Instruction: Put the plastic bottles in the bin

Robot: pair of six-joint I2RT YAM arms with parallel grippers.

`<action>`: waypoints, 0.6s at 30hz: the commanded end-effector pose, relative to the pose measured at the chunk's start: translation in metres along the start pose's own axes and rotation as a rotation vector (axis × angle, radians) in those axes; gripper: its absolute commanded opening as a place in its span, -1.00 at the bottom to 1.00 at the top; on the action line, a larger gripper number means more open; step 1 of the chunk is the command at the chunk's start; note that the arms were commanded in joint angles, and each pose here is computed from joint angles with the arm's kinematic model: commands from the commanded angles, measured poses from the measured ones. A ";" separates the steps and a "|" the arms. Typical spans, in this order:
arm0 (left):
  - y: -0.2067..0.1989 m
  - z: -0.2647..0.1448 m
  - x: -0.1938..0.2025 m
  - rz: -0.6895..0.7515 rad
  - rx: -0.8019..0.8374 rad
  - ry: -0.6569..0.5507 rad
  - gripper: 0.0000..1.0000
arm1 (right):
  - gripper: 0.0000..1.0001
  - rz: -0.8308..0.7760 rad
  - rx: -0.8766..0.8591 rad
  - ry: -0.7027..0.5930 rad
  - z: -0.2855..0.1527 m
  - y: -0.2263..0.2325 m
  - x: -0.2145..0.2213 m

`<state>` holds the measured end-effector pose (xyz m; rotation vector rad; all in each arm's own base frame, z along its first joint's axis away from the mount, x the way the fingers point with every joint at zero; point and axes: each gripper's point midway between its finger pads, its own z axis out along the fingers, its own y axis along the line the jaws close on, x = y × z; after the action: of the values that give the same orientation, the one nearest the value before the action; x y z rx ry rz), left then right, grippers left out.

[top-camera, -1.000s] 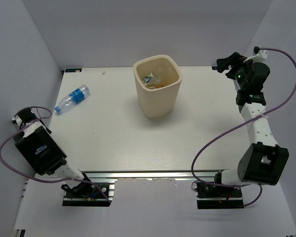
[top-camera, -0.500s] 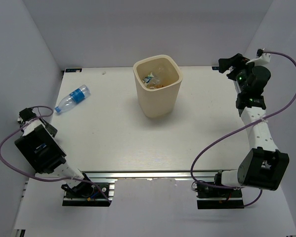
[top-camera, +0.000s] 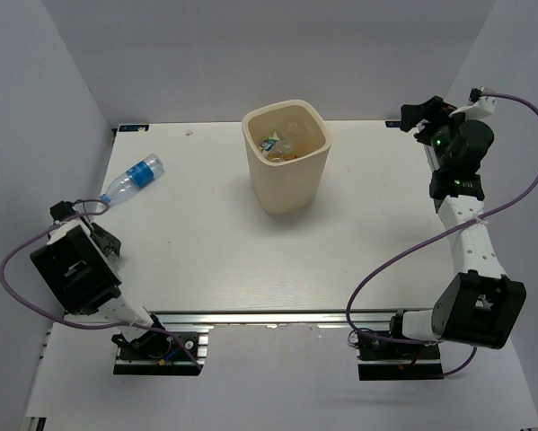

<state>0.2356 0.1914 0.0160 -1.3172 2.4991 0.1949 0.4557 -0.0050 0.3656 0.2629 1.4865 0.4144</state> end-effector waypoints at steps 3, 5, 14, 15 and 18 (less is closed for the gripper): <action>-0.004 -0.005 -0.011 -0.023 -0.006 -0.021 0.49 | 0.79 -0.056 0.029 -0.084 -0.008 -0.001 -0.026; -0.016 -0.019 -0.018 -0.021 0.037 -0.061 0.10 | 0.79 -0.069 0.031 -0.085 -0.010 -0.001 -0.026; -0.287 -0.261 -0.047 0.311 0.650 -0.536 -0.25 | 0.79 -0.127 0.075 -0.088 -0.026 -0.008 -0.029; -0.316 -0.293 -0.036 0.347 0.731 -0.571 -0.25 | 0.79 -0.134 0.077 -0.092 -0.027 -0.008 -0.030; -0.401 -0.404 0.006 0.453 1.030 -0.677 -0.21 | 0.79 -0.138 0.092 -0.091 -0.033 -0.011 -0.031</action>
<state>0.4788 -0.0728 0.3302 -0.3377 1.9484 -0.2684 0.4336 -0.0211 0.3720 0.2490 1.4689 0.2770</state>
